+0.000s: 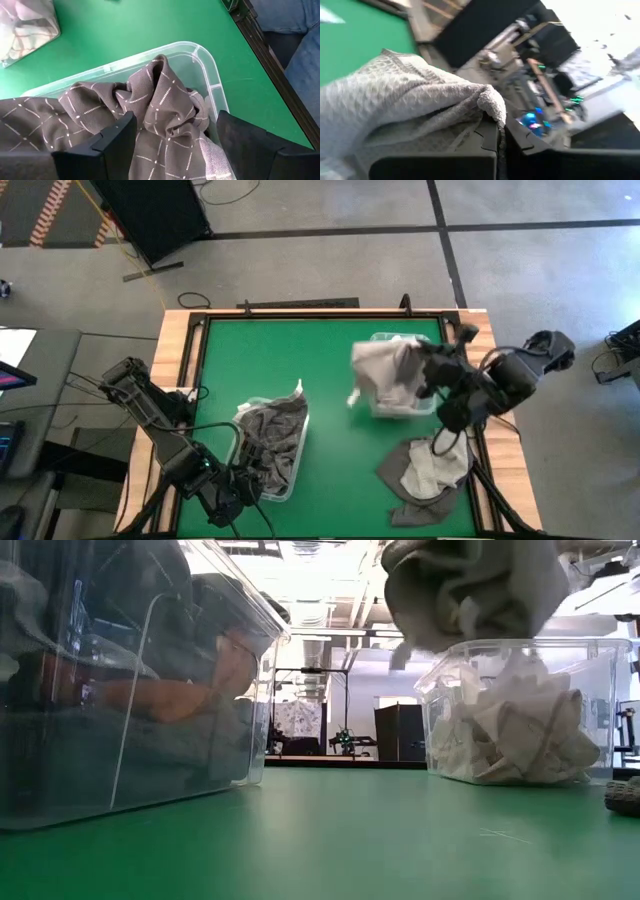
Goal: Sort towels by color in basket
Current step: Put the gray towel into the top transparent bin
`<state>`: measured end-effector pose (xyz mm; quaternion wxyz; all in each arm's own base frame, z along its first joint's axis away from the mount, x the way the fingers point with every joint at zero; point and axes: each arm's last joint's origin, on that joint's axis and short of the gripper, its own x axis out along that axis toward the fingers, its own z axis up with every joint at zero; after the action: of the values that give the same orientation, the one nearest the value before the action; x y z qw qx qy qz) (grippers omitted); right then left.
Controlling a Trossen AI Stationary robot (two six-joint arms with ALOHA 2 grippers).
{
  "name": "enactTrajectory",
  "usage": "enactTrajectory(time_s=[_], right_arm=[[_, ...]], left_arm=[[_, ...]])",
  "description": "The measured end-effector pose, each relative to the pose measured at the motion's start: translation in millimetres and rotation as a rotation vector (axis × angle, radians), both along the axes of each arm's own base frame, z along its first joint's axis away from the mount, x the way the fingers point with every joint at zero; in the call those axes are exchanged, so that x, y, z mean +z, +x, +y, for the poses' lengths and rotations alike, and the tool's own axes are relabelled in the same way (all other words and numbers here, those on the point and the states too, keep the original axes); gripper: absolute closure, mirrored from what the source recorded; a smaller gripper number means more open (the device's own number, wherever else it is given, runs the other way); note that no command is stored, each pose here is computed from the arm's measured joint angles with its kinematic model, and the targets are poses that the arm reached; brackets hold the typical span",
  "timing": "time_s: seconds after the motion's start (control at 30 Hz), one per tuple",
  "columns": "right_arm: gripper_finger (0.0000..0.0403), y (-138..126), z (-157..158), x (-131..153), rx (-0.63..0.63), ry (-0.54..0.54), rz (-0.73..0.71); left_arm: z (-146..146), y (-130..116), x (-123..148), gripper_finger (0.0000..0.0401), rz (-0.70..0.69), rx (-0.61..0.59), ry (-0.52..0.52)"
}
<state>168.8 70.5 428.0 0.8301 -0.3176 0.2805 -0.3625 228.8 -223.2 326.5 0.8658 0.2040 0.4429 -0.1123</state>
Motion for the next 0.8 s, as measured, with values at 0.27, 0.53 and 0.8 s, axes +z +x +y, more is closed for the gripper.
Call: enactTrajectory(time_s=[0.27, 0.53, 0.8], right_arm=[[0.0377, 8, -28, 3, -0.140, 0.020, 0.027], [0.0377, 6, -10, 3, 0.000, 0.110, 0.043], [0.0377, -29, 31, 11, 0.379, 0.280, 0.054]], left_arm=[[-1, -1, 0, 0.0138, 0.002, 0.002, 0.000], [-2, -5, -1, 0.0138, 0.015, 0.011, 0.005], [-2, -5, -1, 0.0138, 0.013, 0.015, 0.004]])
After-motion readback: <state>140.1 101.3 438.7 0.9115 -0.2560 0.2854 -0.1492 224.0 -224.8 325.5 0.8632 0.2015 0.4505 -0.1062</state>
